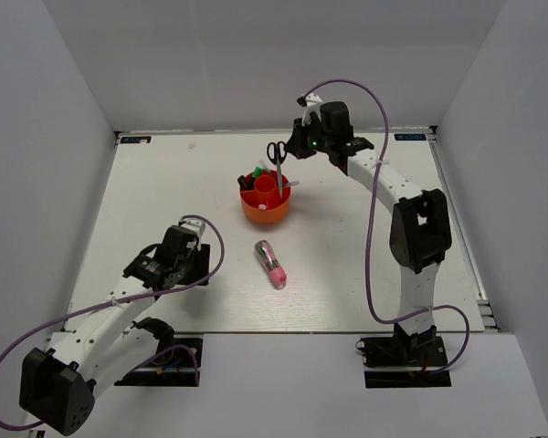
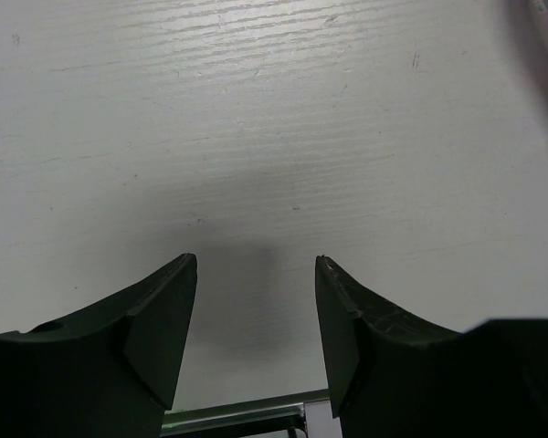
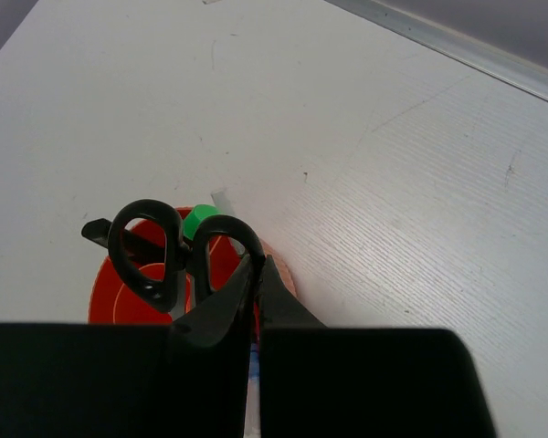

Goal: Sort the stationery into containers
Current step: Place the scissors in the storage box.

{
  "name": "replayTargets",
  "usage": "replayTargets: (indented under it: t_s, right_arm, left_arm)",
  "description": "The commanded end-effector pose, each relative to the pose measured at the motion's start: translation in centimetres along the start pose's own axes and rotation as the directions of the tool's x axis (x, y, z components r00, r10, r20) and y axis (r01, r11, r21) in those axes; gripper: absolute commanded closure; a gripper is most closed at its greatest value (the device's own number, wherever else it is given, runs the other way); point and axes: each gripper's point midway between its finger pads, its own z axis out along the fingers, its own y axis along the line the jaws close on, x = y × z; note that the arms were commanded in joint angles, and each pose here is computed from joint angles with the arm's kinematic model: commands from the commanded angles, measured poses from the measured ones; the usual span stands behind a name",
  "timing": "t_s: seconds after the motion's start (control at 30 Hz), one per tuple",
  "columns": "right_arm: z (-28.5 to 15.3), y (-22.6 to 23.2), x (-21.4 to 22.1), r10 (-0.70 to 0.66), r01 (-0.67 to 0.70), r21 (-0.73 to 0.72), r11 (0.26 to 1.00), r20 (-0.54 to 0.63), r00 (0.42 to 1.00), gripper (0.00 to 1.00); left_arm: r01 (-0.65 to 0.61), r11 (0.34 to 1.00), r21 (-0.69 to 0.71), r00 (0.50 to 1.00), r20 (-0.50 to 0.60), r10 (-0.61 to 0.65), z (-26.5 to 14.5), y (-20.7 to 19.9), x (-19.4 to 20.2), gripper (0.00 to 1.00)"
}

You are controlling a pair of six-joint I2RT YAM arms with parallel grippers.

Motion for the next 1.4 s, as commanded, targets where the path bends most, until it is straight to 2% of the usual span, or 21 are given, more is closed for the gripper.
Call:
replayTargets:
  t_s: [0.0,0.97,1.33,1.37]
  right_arm:
    - [0.5,-0.1,-2.3,-0.02,0.02,-0.004,1.0,0.075,0.997,1.0]
    - [0.4,-0.2,-0.5,-0.005,0.005,0.008,1.0,0.035,0.999,1.0]
    - [0.0,-0.3,-1.8,-0.036,0.033,0.041,0.999,0.075,0.997,1.0]
    - [0.1,-0.3,-0.8,-0.05,0.048,0.041,0.998,0.056,0.997,1.0]
  left_arm:
    - [-0.004,1.0,-0.005,1.0,0.021,0.004,-0.3,0.1,-0.8,0.35]
    - [-0.004,1.0,-0.001,1.0,0.024,0.004,-0.4,0.0,-0.8,0.35]
    - [-0.01,1.0,-0.003,1.0,0.008,0.01,-0.2,-0.1,-0.7,0.35]
    - [-0.008,1.0,-0.005,1.0,0.01,0.008,-0.2,0.0,-0.7,0.35]
